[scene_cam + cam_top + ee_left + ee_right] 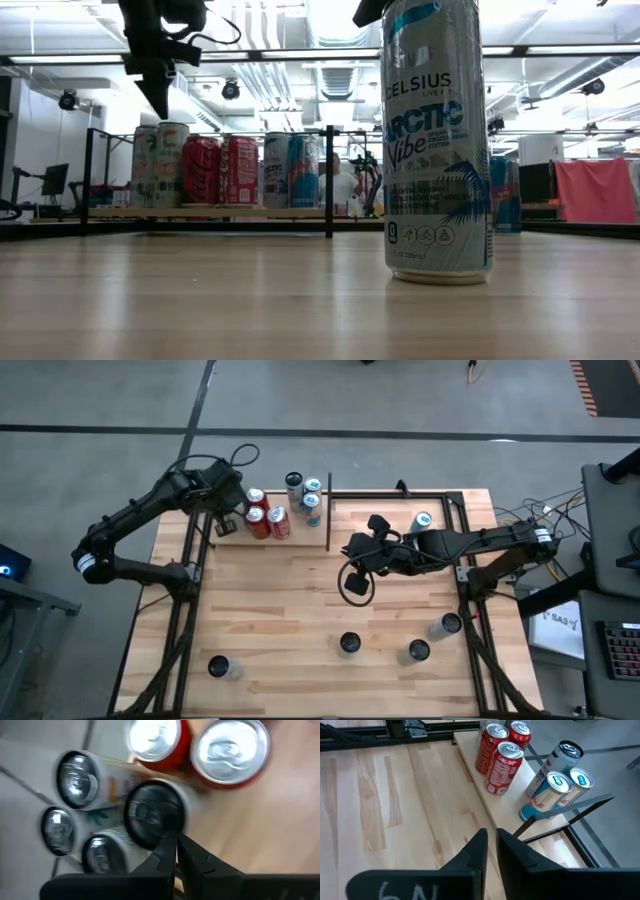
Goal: Place canned beverage on shelf
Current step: Put the top white and yellow soda can on the shelf aligned with the other white and yellow soda can
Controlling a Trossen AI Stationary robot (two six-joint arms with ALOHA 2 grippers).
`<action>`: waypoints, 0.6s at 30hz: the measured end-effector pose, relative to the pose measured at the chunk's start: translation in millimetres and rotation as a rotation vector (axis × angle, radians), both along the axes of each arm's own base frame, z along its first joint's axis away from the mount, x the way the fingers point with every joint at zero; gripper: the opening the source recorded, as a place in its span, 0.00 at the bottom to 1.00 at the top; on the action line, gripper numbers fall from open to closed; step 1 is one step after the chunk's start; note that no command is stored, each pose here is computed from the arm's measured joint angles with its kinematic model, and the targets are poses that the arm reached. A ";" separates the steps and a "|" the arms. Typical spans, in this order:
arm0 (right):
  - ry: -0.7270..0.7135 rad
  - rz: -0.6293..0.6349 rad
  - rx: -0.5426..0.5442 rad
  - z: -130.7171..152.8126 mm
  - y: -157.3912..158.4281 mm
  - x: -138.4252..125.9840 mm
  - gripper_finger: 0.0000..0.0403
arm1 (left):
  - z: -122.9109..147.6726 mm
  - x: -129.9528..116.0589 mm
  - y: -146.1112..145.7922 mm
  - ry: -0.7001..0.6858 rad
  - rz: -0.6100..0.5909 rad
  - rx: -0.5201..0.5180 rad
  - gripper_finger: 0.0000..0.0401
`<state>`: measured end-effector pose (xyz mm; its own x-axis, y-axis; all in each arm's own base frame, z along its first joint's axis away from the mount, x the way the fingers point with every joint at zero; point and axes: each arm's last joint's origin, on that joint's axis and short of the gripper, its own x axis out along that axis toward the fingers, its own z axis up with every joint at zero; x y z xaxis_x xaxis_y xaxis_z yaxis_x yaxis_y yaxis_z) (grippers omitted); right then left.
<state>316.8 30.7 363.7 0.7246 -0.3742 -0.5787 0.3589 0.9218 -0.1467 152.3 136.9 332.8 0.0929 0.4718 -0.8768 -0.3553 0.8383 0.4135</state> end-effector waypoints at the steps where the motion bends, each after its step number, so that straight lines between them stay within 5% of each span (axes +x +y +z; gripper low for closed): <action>1: 0.000 0.000 0.000 0.0 0.0 0.0 0.07 | -1.1 -0.3 -1.1 -0.005 -0.010 -0.025 0.00; 6: 0.007 0.001 -0.002 -2.2 0.0 0.0 0.07 | -6.4 2.1 -4.0 -0.054 -0.074 -0.129 0.00; 18: 0.024 0.002 -0.005 -7.3 0.0 -0.1 0.07 | -15.7 9.3 4.5 0.014 -0.047 -0.108 0.00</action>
<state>316.7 30.7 356.3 0.7114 -0.3761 -0.5937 0.3537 0.9216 -0.1600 161.6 141.5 317.1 0.1001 0.3703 -0.9235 -0.3090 0.8938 0.3249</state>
